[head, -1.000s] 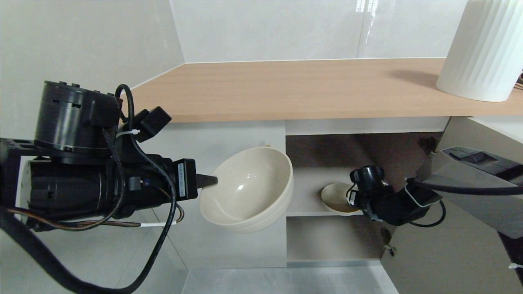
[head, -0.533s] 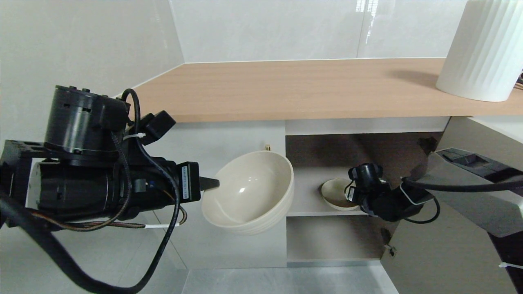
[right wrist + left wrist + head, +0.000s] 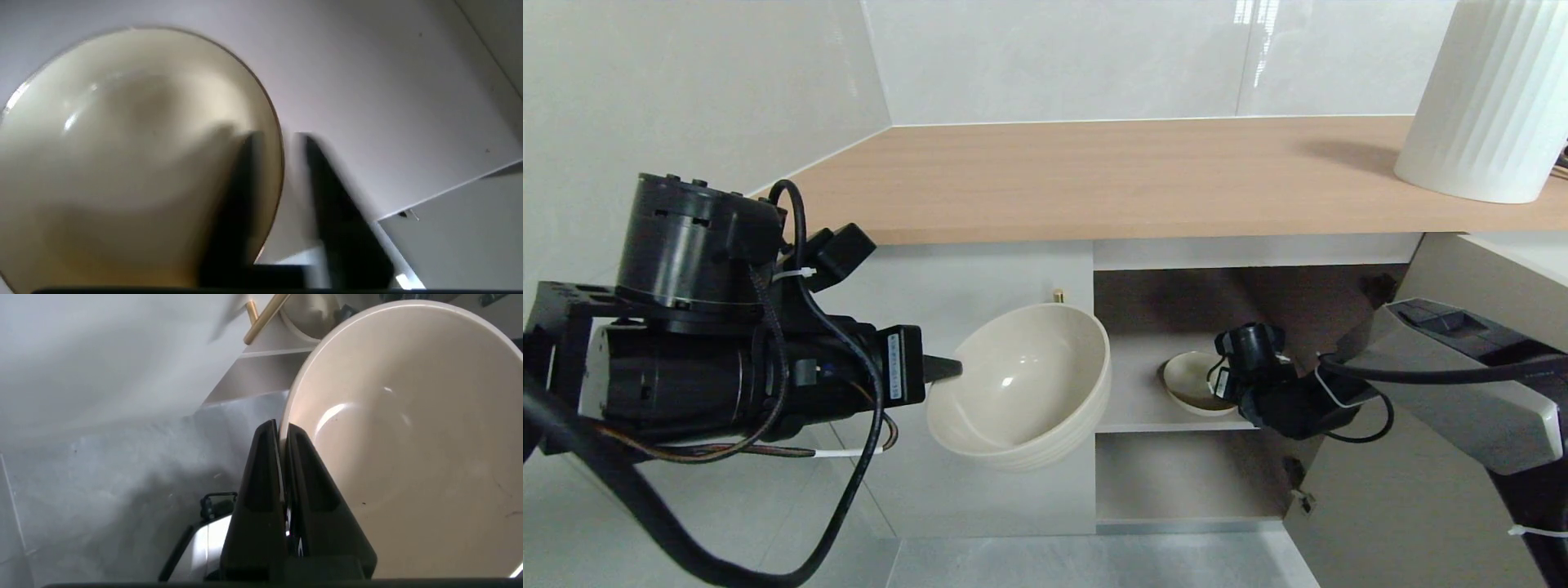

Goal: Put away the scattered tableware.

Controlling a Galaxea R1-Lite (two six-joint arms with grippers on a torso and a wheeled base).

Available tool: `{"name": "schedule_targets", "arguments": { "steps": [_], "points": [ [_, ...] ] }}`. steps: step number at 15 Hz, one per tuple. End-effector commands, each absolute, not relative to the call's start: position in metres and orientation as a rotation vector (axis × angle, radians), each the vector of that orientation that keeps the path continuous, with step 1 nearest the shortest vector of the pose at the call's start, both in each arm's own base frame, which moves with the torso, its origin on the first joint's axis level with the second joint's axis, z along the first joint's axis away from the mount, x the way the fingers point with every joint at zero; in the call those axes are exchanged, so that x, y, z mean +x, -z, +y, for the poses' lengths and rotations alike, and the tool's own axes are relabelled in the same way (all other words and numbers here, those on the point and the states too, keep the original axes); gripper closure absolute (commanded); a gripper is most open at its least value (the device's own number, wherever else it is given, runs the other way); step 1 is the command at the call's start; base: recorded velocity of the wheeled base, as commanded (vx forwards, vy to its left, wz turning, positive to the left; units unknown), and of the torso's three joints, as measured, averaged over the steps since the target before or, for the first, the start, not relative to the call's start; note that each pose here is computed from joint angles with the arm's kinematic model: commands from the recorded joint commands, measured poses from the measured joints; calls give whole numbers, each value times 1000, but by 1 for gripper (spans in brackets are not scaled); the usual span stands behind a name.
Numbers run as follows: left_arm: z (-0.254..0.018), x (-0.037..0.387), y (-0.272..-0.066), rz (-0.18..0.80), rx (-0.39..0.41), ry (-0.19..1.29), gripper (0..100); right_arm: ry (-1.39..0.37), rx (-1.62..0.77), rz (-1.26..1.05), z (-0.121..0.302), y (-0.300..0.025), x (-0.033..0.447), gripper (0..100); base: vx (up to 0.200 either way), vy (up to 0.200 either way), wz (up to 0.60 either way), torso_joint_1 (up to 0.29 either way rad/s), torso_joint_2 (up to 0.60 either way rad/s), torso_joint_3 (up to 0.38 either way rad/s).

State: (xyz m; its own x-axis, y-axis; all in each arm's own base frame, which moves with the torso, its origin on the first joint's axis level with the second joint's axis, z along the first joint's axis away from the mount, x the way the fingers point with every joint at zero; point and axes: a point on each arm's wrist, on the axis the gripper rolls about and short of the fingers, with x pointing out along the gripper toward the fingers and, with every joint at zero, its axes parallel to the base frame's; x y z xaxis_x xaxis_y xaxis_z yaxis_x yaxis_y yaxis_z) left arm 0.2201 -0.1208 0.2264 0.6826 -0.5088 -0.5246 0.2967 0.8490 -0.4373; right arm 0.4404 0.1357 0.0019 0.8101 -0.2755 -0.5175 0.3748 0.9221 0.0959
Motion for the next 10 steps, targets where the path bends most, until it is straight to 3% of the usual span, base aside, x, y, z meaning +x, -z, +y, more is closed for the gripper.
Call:
{"name": "schedule_targets", "arguments": {
  "steps": [1,5,7,10],
  "points": [
    [-121,221,-226,685,-331,460,100,348,202,513,136,-4,441,0,0,0,0,0,0,0],
    [-123,218,-222,682,-288,455,100,328,222,502,137,-38,415,0,0,0,0,0,0,0],
    [-128,218,-209,706,-201,449,100,131,218,525,146,-88,367,0,0,0,0,0,0,0],
    [-144,215,-196,753,-157,483,100,-126,133,569,151,-144,300,0,0,0,0,0,0,0]
  ]
}}
